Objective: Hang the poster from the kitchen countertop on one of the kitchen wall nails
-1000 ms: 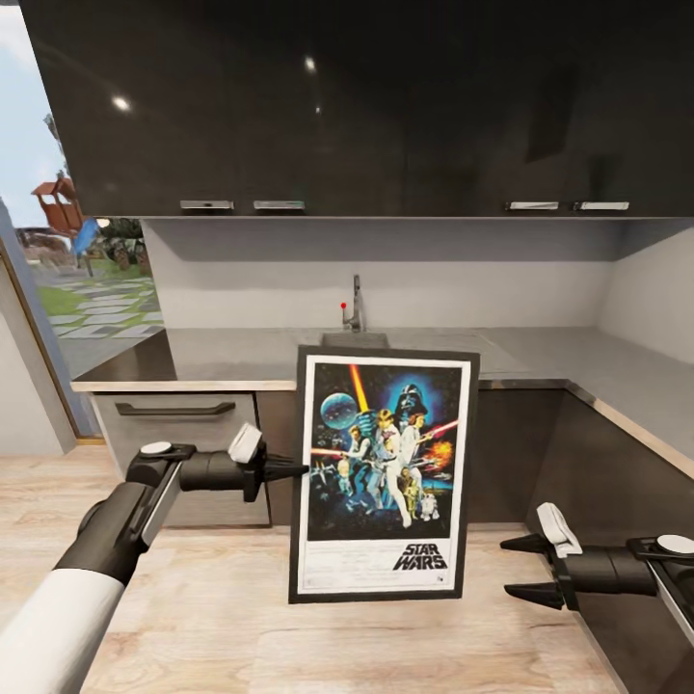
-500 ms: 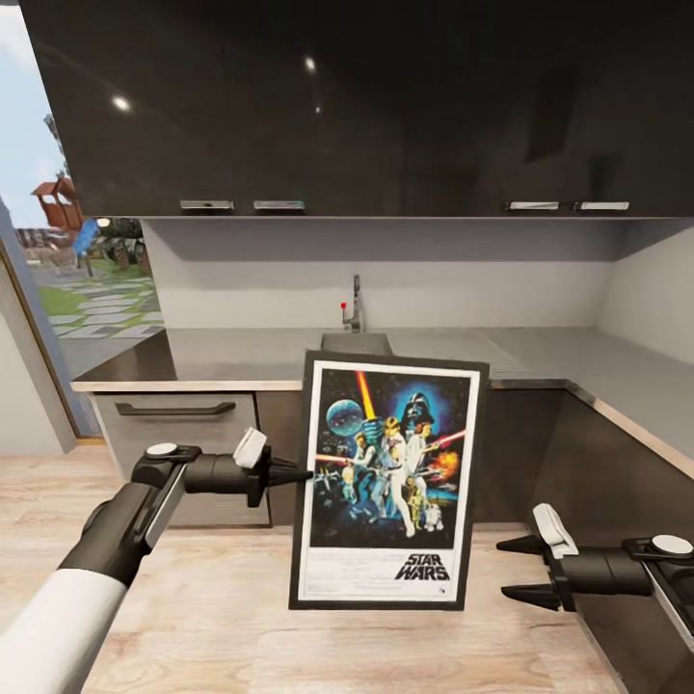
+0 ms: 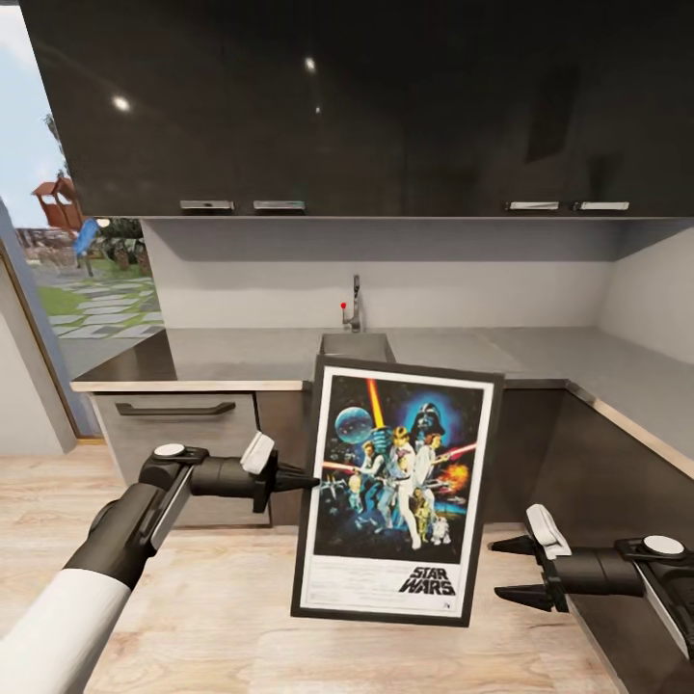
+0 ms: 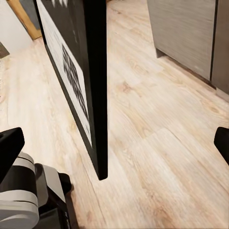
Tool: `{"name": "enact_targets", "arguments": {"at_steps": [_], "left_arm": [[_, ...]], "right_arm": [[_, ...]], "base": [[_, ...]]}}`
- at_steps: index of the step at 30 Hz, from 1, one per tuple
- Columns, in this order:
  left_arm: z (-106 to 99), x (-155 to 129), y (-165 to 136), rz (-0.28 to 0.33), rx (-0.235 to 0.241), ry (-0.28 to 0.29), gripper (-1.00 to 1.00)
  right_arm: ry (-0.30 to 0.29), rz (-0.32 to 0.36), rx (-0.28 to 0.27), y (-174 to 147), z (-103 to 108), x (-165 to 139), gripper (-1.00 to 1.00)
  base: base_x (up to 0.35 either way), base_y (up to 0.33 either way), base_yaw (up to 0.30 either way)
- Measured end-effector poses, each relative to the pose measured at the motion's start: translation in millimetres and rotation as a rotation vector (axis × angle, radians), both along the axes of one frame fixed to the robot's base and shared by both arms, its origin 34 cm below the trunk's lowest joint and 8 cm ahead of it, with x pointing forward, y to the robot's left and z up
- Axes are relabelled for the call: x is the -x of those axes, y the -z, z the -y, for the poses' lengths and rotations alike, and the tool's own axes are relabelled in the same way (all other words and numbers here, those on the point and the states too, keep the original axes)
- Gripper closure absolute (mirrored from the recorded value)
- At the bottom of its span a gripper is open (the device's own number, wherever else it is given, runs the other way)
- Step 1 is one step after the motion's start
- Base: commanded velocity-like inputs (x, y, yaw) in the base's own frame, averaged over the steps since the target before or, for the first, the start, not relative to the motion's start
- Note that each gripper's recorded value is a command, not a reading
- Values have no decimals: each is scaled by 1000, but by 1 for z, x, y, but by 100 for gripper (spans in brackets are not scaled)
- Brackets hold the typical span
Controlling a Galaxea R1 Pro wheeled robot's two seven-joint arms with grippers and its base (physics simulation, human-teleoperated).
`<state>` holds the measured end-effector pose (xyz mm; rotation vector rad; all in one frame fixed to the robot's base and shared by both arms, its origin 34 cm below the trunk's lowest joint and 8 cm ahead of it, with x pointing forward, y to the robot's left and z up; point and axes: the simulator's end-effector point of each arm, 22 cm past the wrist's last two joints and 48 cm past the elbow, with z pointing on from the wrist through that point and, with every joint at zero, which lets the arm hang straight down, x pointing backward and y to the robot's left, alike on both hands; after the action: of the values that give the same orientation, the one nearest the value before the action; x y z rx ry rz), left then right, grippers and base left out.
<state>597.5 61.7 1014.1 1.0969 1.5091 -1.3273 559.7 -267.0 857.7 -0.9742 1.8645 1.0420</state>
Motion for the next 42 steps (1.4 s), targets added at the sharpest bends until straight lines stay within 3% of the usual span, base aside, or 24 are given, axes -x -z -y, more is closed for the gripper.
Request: {"name": "enact_targets", "arguments": {"at_steps": [12,42], "left_arm": [[2,1,0,2,-3,6,100],[2,2,1,0,-2,8,100]], "right_arm": [[-29,-1,-18,3,-18,3,-100],[-29,0,-19,4,-20,2,-100]], "base": [[0,0,0],[0,0,0]]}}
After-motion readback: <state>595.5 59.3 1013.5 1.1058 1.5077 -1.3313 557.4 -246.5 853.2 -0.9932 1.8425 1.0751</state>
